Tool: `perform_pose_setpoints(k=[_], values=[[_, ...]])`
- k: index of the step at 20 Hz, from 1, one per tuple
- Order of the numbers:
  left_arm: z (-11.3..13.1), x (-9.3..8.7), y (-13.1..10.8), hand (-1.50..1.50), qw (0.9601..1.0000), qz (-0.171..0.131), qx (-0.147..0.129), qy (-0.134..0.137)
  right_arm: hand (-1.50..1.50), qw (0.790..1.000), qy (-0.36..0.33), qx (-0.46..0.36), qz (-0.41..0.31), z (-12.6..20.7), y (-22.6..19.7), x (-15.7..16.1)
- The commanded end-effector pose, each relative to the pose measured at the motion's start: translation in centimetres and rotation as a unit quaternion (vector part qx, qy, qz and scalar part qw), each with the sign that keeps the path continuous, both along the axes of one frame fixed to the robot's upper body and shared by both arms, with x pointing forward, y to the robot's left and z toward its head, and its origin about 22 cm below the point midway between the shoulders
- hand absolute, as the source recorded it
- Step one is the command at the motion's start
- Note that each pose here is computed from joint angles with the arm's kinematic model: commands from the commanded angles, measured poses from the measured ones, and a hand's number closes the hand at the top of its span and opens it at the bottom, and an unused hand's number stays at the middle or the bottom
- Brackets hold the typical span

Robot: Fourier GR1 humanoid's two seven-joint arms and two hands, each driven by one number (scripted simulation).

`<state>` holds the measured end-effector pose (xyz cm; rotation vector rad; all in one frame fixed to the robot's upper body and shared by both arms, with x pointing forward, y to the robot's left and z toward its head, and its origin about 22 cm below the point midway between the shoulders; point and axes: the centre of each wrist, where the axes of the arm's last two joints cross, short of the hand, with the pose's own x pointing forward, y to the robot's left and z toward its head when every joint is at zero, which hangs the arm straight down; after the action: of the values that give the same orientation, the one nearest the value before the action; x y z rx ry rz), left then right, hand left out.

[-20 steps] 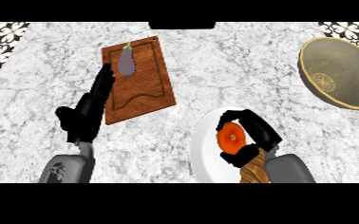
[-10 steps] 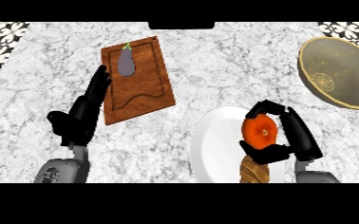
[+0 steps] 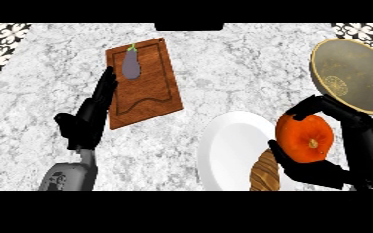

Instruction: Pick the squash from the plate and place it in the bowl

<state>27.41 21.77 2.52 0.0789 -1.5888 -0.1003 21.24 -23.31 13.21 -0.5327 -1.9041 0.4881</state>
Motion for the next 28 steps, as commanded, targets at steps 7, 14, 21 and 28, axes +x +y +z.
perform_pose_setpoints(k=[7, 14, 21, 28], values=[[-0.2, 0.0, -1.0, 0.00, 1.0000, -0.006, 0.004, -0.005, 1.50, 0.995, -0.002, -0.021, -0.102, 10.2, 0.5, 1.6], [-1.6, -1.0, -1.4, 0.00, 0.9999, -0.015, 0.002, -0.006, 1.50, 0.988, 0.001, -0.041, -0.151, 13.2, -1.6, 6.8], [2.9, 0.1, -0.1, 0.00, 0.9998, -0.017, -0.002, -0.009, 1.50, 0.969, 0.033, -0.120, -0.215, 11.2, -5.1, 9.9], [0.0, -0.8, 0.8, 0.00, 1.0000, -0.008, 0.002, -0.002, 1.50, 0.943, 0.050, -0.198, -0.262, 8.1, -12.2, 12.7]])
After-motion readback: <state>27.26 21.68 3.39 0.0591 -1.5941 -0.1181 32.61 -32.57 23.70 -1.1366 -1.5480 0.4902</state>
